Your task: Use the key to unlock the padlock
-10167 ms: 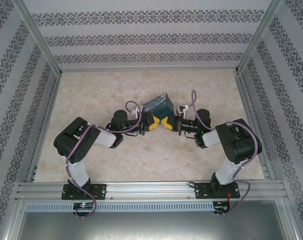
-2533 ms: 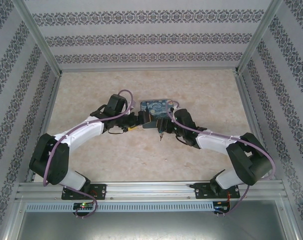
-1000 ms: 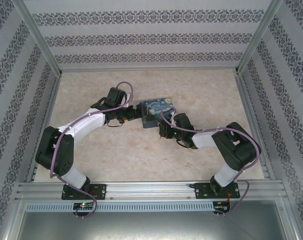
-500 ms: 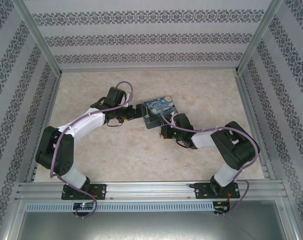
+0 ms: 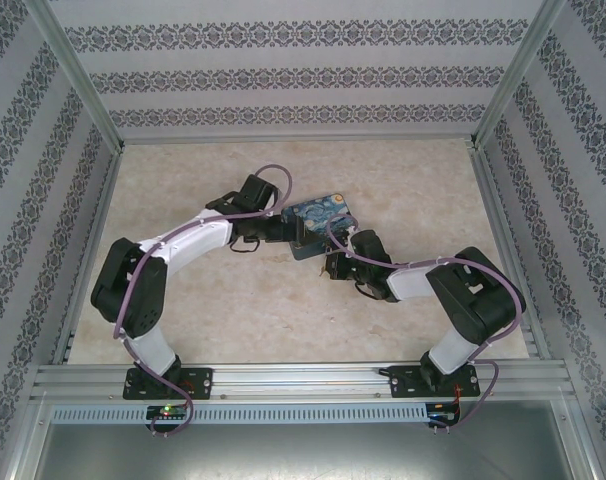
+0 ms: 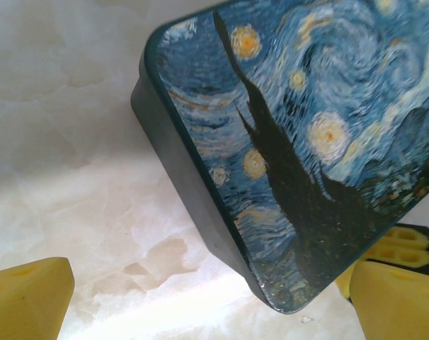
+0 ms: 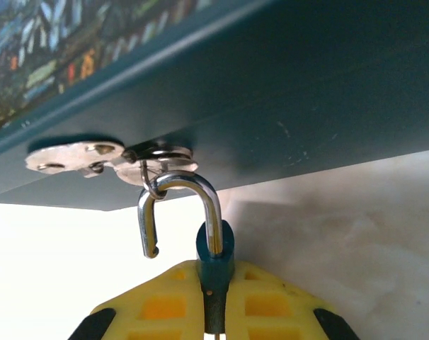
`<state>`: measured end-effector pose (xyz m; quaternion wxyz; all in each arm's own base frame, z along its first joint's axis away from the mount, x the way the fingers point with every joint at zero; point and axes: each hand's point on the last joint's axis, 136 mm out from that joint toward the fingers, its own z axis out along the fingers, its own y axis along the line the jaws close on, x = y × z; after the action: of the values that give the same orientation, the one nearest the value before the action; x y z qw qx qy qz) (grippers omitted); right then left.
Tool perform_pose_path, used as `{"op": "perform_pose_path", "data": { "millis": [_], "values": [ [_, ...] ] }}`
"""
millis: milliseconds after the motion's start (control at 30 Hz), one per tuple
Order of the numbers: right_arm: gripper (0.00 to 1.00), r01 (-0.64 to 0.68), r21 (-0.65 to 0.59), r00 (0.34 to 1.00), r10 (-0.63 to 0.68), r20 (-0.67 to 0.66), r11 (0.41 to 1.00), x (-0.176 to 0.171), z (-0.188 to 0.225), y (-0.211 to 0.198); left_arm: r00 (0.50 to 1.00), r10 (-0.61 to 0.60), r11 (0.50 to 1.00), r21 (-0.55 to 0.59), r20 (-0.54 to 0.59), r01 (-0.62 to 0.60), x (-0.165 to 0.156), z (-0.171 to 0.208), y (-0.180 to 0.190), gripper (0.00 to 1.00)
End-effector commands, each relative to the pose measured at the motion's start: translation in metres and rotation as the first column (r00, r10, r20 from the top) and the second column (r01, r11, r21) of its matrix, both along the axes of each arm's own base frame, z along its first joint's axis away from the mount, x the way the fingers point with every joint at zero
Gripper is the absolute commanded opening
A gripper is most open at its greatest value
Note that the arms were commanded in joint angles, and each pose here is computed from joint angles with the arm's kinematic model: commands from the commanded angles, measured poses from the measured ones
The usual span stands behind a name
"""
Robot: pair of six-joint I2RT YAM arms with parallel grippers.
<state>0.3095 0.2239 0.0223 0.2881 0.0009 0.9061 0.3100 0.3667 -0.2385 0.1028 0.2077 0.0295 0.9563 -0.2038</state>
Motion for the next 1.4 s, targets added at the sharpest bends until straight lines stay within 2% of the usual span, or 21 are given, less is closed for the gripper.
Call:
{"op": "perform_pose_path", "data": {
  "millis": [0, 433, 933, 1367],
  "values": [
    [0.0, 0.035, -0.003, 0.999, -0.035, -0.001, 0.999, 0.0, -0.001, -0.009, 1.0, -0.005, 0.993, 0.122, 0.023, 0.002, 0.003, -0.007, 0.006, 1.0],
    [0.0, 0.076, 0.06, 0.997, -0.075, -0.016, 0.995, 0.002, 0.001, -0.012, 0.998, 0.012, 0.96, 0.28, 0.057, -0.027, 0.001, -0.028, 0.011, 1.0],
    [0.0, 0.179, 0.17, 0.983, -0.172, -0.057, 0.969, 0.001, 0.003, -0.023, 0.998, 0.01, 0.946, 0.324, 0.07, -0.033, -0.009, -0.046, 0.011, 1.0],
    [0.0, 0.27, 0.33, 0.962, -0.245, -0.118, 0.904, 0.015, 0.003, -0.02, 0.998, -0.018, 0.945, 0.326, 0.06, -0.003, -0.02, -0.058, 0.006, 1.0]
  ]
}}
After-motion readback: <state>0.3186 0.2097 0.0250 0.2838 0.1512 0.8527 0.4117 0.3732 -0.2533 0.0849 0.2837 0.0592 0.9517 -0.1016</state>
